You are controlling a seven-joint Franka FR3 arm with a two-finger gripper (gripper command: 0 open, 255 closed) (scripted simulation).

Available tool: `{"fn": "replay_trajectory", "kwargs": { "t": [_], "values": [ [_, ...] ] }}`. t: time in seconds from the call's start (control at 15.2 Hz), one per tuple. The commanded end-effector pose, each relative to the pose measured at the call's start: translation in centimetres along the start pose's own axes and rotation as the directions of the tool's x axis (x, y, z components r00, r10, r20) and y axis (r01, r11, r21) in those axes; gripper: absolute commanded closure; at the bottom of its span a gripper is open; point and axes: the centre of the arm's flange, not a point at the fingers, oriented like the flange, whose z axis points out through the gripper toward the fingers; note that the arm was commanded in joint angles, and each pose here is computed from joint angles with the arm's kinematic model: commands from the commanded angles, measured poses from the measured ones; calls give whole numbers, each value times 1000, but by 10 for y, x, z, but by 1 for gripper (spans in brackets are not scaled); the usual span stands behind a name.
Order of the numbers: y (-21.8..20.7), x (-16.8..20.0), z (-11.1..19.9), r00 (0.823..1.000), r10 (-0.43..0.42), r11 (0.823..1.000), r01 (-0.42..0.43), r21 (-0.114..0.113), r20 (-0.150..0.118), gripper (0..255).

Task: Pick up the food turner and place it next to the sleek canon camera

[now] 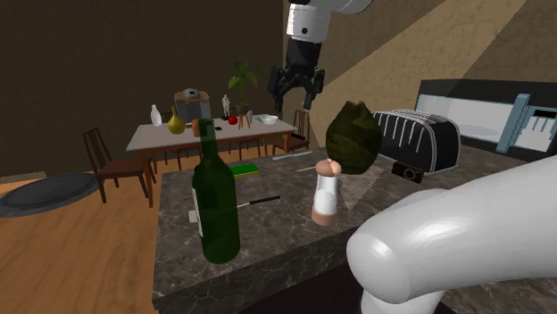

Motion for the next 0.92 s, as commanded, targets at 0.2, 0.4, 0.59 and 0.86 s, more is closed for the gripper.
{"fn": "replay_trajectory", "kwargs": {
  "t": [0.2, 0.4, 0.59, 0.86],
  "values": [
    [-7, 23, 34, 984, -175, 985, 175, 11, 30, 0],
    [-19, 44, 69, 937, -344, 939, 343, 28, 58, 0],
    [-34, 61, 104, 860, -503, 864, 501, 49, 82, 0],
    [-58, 78, 152, 716, -690, 724, 685, 83, 108, 0]
  ]
}}
